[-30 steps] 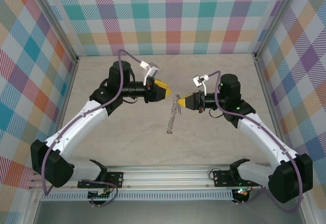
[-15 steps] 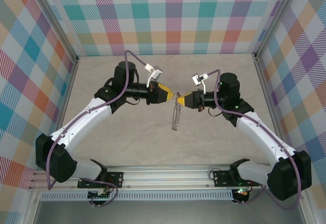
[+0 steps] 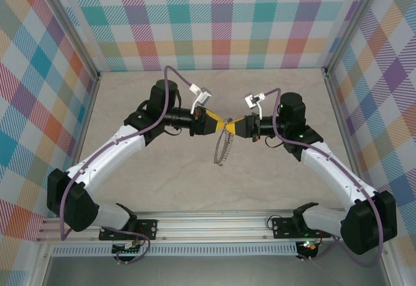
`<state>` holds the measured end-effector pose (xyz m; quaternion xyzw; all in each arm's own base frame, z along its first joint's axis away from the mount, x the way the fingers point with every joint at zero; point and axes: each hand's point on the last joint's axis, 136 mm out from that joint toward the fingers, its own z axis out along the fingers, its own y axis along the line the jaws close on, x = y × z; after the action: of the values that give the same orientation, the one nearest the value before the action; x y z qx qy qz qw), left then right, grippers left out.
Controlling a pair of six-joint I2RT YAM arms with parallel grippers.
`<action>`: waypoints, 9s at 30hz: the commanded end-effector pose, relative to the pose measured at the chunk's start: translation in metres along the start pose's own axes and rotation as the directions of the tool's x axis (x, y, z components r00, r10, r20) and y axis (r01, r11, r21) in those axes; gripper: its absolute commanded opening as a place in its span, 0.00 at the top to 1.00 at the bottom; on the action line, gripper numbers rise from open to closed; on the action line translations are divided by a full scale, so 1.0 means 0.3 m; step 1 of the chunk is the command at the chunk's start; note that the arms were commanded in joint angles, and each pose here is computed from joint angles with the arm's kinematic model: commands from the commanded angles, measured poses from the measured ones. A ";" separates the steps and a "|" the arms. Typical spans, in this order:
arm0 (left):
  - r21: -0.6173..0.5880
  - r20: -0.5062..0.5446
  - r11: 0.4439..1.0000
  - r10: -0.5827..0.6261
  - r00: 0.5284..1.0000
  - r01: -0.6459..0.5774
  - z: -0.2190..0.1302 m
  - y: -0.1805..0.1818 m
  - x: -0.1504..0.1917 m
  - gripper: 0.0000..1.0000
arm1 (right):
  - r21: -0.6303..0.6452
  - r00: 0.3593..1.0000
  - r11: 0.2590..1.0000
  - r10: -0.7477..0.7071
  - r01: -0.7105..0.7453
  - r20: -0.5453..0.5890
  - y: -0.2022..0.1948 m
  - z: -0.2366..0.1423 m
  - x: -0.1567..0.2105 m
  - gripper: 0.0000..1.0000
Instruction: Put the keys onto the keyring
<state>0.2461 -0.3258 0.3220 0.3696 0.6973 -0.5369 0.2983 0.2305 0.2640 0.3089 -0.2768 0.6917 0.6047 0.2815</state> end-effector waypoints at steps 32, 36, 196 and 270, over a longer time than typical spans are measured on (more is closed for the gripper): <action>-0.045 0.276 0.996 0.083 0.958 -0.074 -0.095 -0.135 -0.135 1.00 | 0.371 0.925 0.928 -0.168 0.032 0.341 -0.059 -0.210 0.024 0.51; -0.039 0.312 0.996 0.091 0.946 -0.083 -0.108 -0.157 -0.141 1.00 | 0.324 0.921 0.945 -0.168 0.049 0.351 -0.042 -0.190 0.005 0.47; 0.048 0.635 0.993 -0.116 0.764 0.111 -0.146 -0.101 -0.200 1.00 | 0.116 0.873 0.993 -0.059 0.003 0.485 0.143 0.011 -0.226 0.69; -0.114 0.197 0.993 0.019 0.980 0.004 -0.100 0.001 -0.159 0.63 | 0.001 0.996 0.999 -0.043 0.043 0.075 0.057 -0.010 -0.157 1.00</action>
<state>0.2783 -0.3069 0.3650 0.2718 0.7007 -0.5264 0.3975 0.2619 0.2641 0.3302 -0.2200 0.7083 0.5952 0.3091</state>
